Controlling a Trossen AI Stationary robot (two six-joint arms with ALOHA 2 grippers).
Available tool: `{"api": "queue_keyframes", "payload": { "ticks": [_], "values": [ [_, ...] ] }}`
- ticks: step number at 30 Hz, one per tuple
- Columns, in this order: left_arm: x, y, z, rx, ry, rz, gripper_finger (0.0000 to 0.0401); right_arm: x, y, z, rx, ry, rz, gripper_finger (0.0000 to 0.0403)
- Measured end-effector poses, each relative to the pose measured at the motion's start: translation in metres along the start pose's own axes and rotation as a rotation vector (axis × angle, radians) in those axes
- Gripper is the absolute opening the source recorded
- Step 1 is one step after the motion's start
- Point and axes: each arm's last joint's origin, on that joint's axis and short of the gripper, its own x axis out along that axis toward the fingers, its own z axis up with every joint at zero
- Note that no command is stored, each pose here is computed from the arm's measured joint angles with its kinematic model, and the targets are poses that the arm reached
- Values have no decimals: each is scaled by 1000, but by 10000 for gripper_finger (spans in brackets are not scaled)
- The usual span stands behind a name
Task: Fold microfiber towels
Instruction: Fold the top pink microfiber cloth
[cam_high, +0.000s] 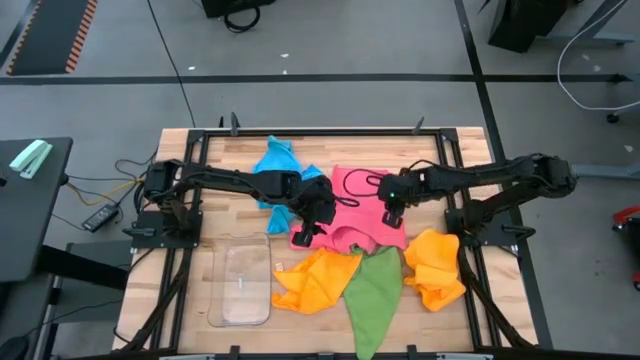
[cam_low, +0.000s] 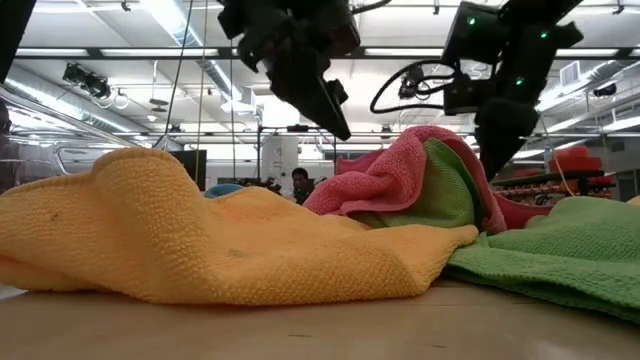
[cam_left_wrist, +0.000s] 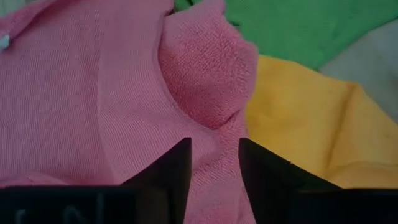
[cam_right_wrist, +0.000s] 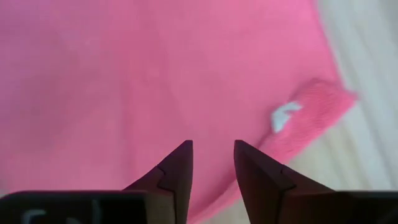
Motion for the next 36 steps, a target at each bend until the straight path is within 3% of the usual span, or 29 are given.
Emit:
{"api": "queue_keyframes", "payload": {
  "ticks": [10, 20, 36],
  "values": [
    [-7, -3, -19, -22, -26, 36, 79, 5, -28, 4, 46, 10, -63, 122],
    [-30, -8, -37, -52, -88, 86, 62, 19, -48, 10, 130, -16, -92, 122],
    [-51, -7, -43, -77, -117, 128, 61, 75, -26, 29, 96, 22, 88, 112]
  ]
}}
